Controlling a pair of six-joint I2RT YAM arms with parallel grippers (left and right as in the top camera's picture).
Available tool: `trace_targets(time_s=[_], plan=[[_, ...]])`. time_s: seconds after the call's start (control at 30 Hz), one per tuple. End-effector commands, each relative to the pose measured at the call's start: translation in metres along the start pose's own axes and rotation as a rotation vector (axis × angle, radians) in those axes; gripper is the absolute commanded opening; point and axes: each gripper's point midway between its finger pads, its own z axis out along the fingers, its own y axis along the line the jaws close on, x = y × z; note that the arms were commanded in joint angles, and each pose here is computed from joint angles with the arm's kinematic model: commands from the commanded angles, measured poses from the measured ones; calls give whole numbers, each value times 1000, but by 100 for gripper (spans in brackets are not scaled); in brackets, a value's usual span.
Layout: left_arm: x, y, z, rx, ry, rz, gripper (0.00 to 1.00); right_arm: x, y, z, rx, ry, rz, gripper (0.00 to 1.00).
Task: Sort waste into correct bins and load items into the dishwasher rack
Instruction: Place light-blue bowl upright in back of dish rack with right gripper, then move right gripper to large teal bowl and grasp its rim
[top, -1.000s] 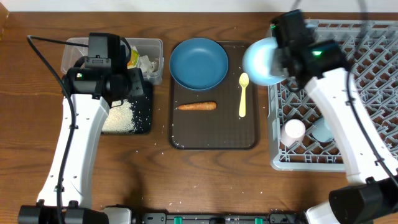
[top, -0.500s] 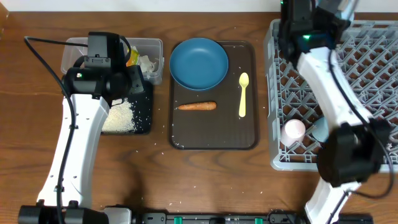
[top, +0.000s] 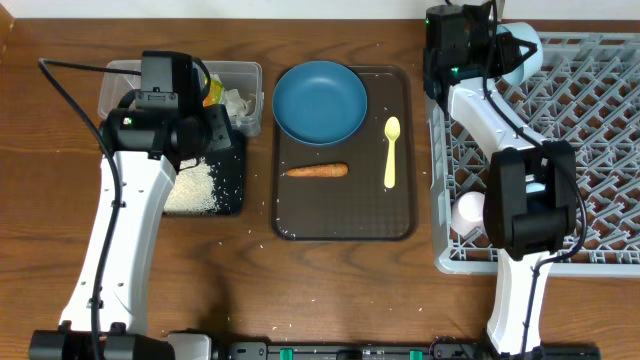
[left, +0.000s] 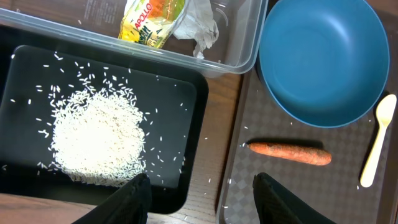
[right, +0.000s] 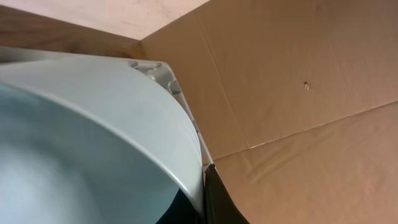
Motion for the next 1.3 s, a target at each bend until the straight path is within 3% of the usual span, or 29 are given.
trace_targets(time_s=[0.0,0.33,0.53,0.67,0.9,1.07,1.27], plan=[[1,4,4,-18,9,-10,56,0,6,-8,-10,-11,-65,1],[1,4,4,-18,9,-10,56,23,52,-40,-202,-51,-198,3],[1,4,4,-18,9,-10,56,21,53,-53,-202,-70,-198,57],[1,4,4,-18,9,-10,56,17,53,-65,-212,-92,-195,75],[1,4,4,-18,9,-10,56,-1,27,-83,-244,-135,-125,88],[1,4,4,-17,11,-3,57,-24,-19,-94,-349,-183,28,98],[5,-8,4,4,18,110,62,-36,-53,-132,-757,-232,240,99]])
